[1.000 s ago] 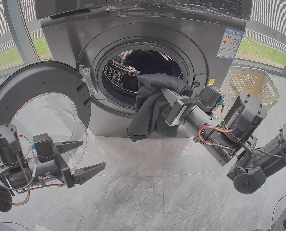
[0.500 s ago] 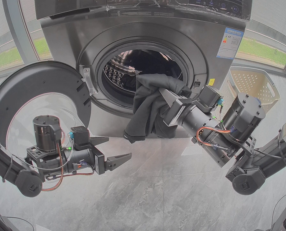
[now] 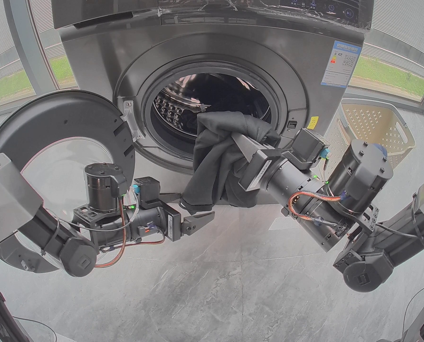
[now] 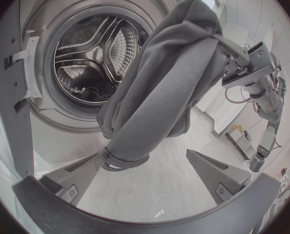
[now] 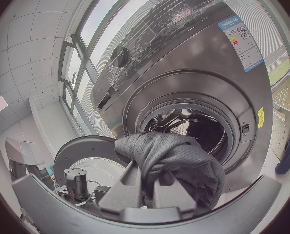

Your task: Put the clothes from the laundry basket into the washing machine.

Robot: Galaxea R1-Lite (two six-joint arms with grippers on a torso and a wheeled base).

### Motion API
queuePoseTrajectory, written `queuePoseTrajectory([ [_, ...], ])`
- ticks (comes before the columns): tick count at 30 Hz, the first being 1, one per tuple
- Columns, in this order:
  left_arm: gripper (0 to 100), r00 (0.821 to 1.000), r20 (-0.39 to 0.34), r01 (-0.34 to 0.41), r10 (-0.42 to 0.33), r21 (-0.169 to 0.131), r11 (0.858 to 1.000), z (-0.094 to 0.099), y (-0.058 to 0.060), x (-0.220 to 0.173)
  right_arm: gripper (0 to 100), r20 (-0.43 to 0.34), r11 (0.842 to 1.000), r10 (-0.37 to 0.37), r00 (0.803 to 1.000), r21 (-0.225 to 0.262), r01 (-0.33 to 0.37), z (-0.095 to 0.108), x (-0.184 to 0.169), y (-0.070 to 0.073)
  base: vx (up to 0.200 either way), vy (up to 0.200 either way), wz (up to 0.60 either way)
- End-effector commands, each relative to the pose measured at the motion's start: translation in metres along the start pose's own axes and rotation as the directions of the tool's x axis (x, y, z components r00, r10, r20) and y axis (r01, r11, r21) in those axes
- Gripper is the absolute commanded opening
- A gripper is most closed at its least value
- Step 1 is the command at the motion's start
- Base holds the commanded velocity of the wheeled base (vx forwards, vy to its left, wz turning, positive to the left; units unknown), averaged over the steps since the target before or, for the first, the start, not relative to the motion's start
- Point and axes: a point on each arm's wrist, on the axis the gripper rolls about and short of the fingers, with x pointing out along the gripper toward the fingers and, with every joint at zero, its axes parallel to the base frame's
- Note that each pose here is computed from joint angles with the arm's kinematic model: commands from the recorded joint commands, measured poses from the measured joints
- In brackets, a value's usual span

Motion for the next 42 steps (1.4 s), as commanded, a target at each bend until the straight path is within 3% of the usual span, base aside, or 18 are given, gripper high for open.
queuePoseTrajectory([
  [1,100,1.0,-0.017,-0.006,0.006,-0.007,1.0,-0.009,0.008,0.018,0,0.003,1.0,0.004,1.0,0.002,-0.004,0.001,-0.001,0.001,0.0,0.0,0.0],
  [8,100,0.999,0.008,-0.045,0.045,0.001,0.999,-0.012,0.015,0.033,0,-0.004,1.0,0.002,1.0,0.0,-0.002,-0.001,-0.002,0.001,0.0,0.0,0.0],
  [9,0,0.999,0.018,-0.048,0.048,0.005,0.999,-0.011,0.015,0.035,0,-0.006,1.0,0.002,1.0,0.001,-0.002,-0.001,-0.002,0.0,0.0,0.0,0.0],
  [22,0,0.997,0.078,-0.032,0.03,0.025,0.999,-0.008,0.009,0.032,0,-0.008,1.0,-0.002,1.0,0.0,0.002,-0.002,-0.002,-0.001,0.0,0.0,0.0],
  [23,0,0.995,0.102,-0.013,0.009,0.038,0.999,-0.003,-0.004,0.017,0,-0.011,1.0,-0.006,1.0,-0.002,0.006,-0.003,-0.002,-0.002,0.0,0.0,0.0],
  [29,0,0.992,0.109,0.053,-0.059,0.058,0.997,-0.004,-0.04,-0.03,0,-0.068,0.999,-0.036,0.997,-0.019,0.035,-0.021,-0.003,-0.013,0.0,0.0,0.0],
  [33,0,0.979,0.161,0.114,-0.128,0.091,0.989,-0.002,-0.063,-0.063,0,-0.106,0.999,-0.019,0.994,-0.029,0.016,-0.035,-0.011,-0.018,0.0,0.0,0.0],
  [34,0,0.975,0.174,0.12,-0.136,0.095,0.988,-0.001,-0.066,-0.066,100,-0.11,1.0,-0.011,0.994,-0.028,0.008,-0.036,-0.012,-0.018,0.0,0.0,0.0],
  [39,0,0.962,0.23,0.121,-0.144,0.108,0.987,0.006,-0.068,-0.071,100,-0.149,0.999,-0.012,0.989,-0.036,0.007,-0.048,-0.015,-0.02,0.0,0.0,0.0],
  [42,0,0.951,0.278,0.111,-0.136,0.104,0.988,0.011,-0.065,-0.07,100,-0.188,0.997,-0.032,0.982,-0.075,0.019,-0.054,-0.023,-0.026,0.0,0.0,0.0],
])
